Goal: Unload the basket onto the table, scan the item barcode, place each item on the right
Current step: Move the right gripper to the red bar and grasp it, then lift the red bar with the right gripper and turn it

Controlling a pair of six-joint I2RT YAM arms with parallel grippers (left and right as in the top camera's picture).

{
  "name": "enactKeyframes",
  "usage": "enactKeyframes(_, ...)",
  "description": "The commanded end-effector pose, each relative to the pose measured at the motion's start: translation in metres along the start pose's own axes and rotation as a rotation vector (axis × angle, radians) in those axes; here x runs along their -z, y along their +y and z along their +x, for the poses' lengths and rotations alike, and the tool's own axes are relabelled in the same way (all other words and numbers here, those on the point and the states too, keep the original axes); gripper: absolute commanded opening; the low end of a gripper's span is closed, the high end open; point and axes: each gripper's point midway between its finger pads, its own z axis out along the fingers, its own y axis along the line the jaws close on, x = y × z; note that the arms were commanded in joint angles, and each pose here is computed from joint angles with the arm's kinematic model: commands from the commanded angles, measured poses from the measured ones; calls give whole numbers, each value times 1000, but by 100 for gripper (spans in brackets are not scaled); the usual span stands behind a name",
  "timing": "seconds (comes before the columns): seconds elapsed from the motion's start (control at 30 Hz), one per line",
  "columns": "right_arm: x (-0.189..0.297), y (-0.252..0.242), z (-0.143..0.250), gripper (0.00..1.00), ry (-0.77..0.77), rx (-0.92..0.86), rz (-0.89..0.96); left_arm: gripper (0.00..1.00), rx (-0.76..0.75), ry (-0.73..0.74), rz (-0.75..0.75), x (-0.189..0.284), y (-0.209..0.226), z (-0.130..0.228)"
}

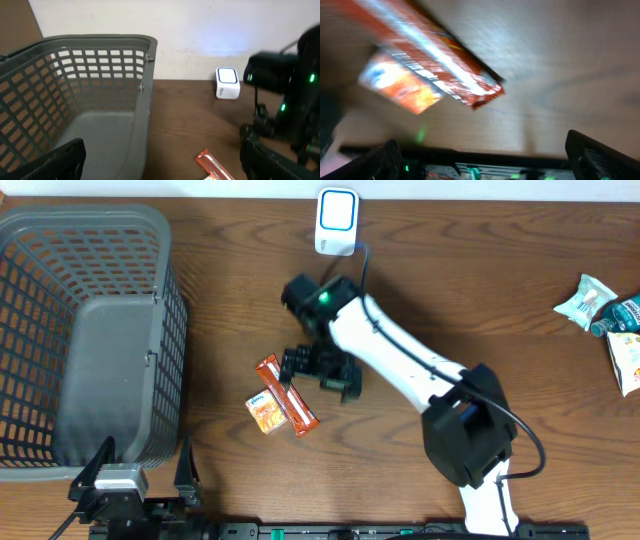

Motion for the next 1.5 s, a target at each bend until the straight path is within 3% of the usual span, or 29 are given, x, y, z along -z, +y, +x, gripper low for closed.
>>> enactKeyframes(0.0, -33, -3, 13, 99, 53, -268, 14, 98, 6, -12, -4, 2, 0, -3)
enactKeyframes(0.17, -68, 8, 20, 88, 98, -225, -63, 98, 6, -12, -4, 2, 1, -3)
enactKeyframes(0.33, -88, 6, 8, 61, 43, -269, -84, 98, 6, -12, -4, 2, 1, -3)
enactKeyframes(0.4, -94, 1, 0, 41, -1, -264, -77, 98, 6, -12, -4, 2, 1, -3)
enactKeyframes(0.47, -101, -6, -3, 4, -22, -268, -61, 98, 6, -12, -4, 2, 0, -3)
enactKeyframes(0.5, -103, -9, -3, 1, -25, -269, -54, 98, 6, -12, -4, 2, 0, -3)
enactKeyframes(0.73, -98, -36, -36, 1, -205, -78, 59, 98, 6, -12, -4, 2, 1, -3)
enactKeyframes(0.83, -72, -49, -60, 1, -328, 33, 122, 98, 6, -12, -4, 2, 0, -3)
enactKeyframes(1.0, -18, -77, -94, 1, -564, 41, 248, 98, 6, -12, -4, 2, 0, -3)
enactKeyframes(1.17, 8, -71, -91, 4, -596, 84, 199, 98, 6, -12, -4, 2, 1, -3)
enactKeyframes(1.27, 9, -63, -83, 50, -566, 33, 127, 98, 6, -12, -4, 2, 0, -3)
enactKeyframes(1.3, 8, -61, -81, 60, -550, -5, 99, 98, 6, -12, -4, 2, 1, -3)
enactKeyframes(1.4, 4, -55, -76, 79, -488, -124, 10, 98, 6, -12, -4, 2, 1, -3)
enactKeyframes(1.47, 6, -51, -81, 84, -496, -135, -23, 98, 6, -12, -4, 2, 1, -3)
